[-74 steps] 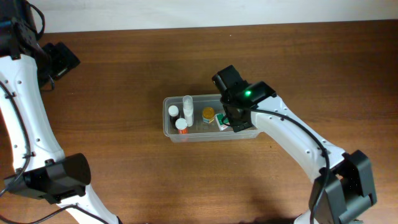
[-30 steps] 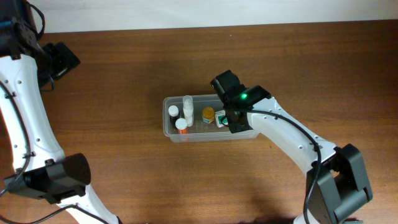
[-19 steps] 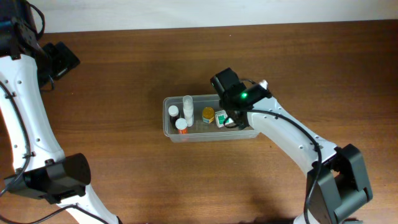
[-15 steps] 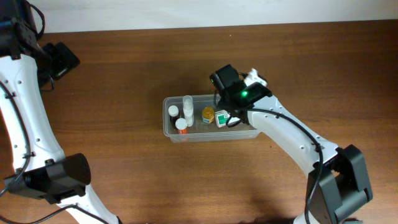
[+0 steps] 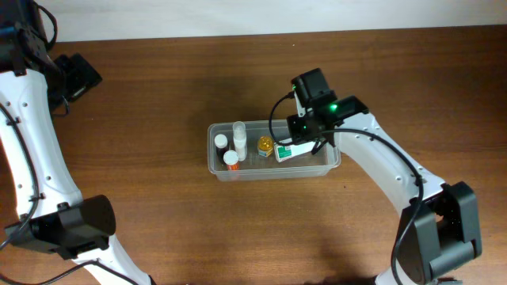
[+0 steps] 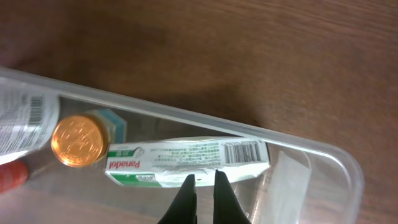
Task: Pack container
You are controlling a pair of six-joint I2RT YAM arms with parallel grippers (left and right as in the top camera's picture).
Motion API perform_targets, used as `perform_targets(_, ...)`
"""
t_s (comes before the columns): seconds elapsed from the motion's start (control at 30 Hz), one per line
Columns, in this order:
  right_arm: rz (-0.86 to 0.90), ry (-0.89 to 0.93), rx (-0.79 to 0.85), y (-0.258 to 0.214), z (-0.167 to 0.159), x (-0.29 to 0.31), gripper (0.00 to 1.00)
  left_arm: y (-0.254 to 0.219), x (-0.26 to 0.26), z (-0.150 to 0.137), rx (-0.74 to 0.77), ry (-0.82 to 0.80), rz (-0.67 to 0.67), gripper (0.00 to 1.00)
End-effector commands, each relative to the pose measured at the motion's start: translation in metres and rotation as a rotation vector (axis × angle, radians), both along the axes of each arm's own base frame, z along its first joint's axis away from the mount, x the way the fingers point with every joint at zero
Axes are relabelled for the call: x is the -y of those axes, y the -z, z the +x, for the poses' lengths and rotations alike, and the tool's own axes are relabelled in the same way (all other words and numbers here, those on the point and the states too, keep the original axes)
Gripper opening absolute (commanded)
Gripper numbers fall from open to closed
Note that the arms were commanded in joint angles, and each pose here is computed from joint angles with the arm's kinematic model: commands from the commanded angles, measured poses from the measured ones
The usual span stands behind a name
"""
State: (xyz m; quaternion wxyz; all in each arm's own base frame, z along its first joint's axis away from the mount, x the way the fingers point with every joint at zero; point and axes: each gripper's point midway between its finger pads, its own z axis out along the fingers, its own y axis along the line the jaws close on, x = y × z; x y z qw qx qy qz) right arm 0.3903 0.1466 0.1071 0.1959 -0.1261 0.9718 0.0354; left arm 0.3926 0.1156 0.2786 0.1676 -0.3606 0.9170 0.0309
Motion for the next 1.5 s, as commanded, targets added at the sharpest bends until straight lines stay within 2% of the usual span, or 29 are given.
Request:
perform_targets(0.0,0.055,-0.149,0.005,-0.005,0.000,-0.017,0.04,-0.006,0.000,-0.001,0.016,0.014,0.007,1.00)
perform_targets(0.23,0.058,-0.130,-0.009,0.001,0.000,-0.017,0.04,-0.006,0.000,-0.001,0.016,0.014,0.007,1.00)
perform_targets(0.47,0.072,-0.038,-0.061,0.033,-0.005,-0.014,0.04,-0.006,0.000,-0.001,0.016,0.014,0.007,1.00)
perform_targets(0.9,0.084,0.049,-0.040,0.069,-0.010,-0.006,0.04,-0.006,0.000,-0.001,0.016,0.014,0.007,1.00)
perform_targets(1.13,0.071,0.050,-0.073,0.070,-0.019,-0.003,0.04,-0.006,0.000,-0.001,0.016,0.014,0.007,1.00)
perform_targets(1.47,0.066,0.049,-0.093,0.048,-0.036,0.002,0.04,-0.006,0.000,-0.001,0.016,0.014,0.007,1.00)
